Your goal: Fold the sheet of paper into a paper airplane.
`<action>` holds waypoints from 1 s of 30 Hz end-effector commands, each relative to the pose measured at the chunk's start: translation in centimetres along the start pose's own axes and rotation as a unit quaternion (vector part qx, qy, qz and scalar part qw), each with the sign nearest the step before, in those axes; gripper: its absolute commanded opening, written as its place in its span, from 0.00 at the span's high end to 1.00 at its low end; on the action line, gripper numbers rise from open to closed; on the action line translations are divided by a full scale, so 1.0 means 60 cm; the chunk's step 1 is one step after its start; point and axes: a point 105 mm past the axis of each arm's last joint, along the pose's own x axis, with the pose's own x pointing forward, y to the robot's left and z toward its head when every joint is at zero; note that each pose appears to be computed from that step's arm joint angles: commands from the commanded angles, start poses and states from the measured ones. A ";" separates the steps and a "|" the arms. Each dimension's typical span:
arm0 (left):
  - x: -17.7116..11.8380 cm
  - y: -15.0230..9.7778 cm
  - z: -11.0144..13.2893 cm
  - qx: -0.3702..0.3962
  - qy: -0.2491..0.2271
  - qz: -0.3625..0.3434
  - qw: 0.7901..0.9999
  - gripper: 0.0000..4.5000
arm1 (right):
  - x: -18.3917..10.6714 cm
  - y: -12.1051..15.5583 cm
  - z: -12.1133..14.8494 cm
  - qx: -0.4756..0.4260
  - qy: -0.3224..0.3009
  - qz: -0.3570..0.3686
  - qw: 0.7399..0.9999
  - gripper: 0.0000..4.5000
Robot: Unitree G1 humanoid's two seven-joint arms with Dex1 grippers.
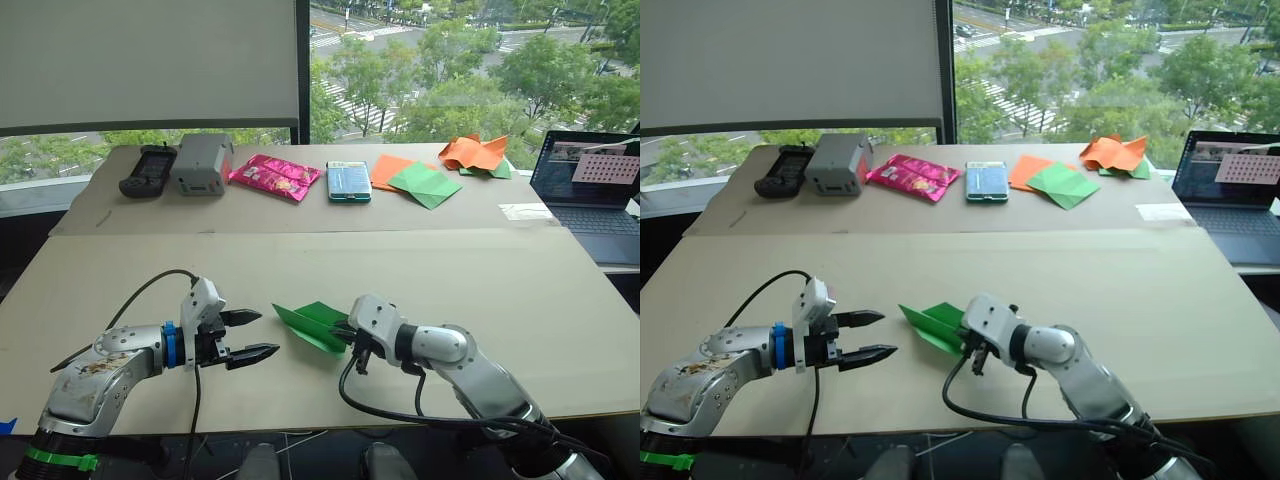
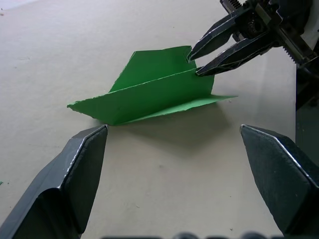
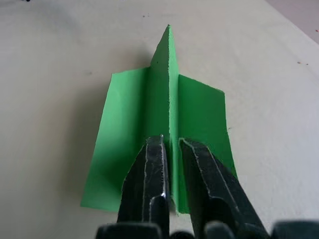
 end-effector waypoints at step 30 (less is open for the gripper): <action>0.006 -0.003 0.040 0.021 -0.038 -0.012 0.999 0.00 | -0.182 -0.170 -0.064 0.212 0.032 -0.416 0.884 0.99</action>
